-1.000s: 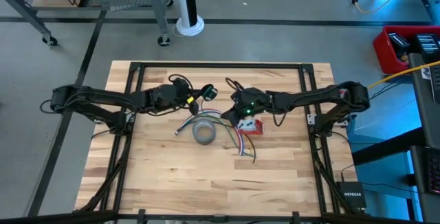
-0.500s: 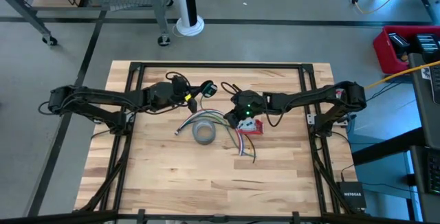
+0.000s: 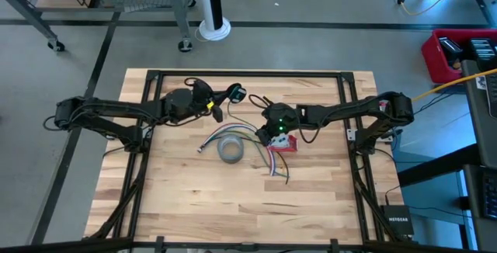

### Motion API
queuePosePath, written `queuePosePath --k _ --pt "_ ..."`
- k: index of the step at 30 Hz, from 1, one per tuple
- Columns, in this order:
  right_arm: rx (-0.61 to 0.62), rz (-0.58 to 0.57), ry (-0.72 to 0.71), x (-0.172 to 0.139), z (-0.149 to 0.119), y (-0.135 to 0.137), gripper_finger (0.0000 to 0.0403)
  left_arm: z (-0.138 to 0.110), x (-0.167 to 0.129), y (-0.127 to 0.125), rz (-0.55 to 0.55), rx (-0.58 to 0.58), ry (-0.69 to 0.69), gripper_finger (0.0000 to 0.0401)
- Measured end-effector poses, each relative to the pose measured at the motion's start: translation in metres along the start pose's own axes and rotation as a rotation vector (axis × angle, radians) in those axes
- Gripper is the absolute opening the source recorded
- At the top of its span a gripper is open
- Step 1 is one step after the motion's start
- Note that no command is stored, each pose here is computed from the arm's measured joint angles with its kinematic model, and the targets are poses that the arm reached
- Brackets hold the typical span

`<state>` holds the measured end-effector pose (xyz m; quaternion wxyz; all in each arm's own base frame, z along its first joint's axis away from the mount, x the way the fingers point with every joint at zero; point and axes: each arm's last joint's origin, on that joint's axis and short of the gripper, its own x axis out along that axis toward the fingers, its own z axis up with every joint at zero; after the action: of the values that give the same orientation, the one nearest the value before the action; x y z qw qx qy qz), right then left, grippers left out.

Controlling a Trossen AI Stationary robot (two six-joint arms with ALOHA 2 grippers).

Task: Coil cords
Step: Coil the green wire onto the black spool

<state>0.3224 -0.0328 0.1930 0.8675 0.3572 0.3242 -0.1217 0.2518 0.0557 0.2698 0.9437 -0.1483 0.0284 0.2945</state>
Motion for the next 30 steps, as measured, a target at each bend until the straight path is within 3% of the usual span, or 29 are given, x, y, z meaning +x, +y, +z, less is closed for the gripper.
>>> queuePosePath --k 11,20,26,30 --pt "0.003 -0.158 -0.029 -0.001 -0.003 -0.008 0.0076 0.004 -0.006 0.001 -0.002 0.0 0.004 0.0" --pt "0.005 -0.125 -0.061 0.0 0.0 -0.005 0.0076 0.011 -0.016 0.003 -0.001 -0.007 -0.001 0.0" --pt "0.011 0.019 -0.009 0.0 0.001 0.001 0.0076 0.009 -0.016 0.004 0.005 -0.003 0.014 0.0" --pt "0.009 0.042 -0.007 0.0 0.002 0.003 0.0076 0.009 -0.015 0.004 0.004 -0.004 0.013 0.0"
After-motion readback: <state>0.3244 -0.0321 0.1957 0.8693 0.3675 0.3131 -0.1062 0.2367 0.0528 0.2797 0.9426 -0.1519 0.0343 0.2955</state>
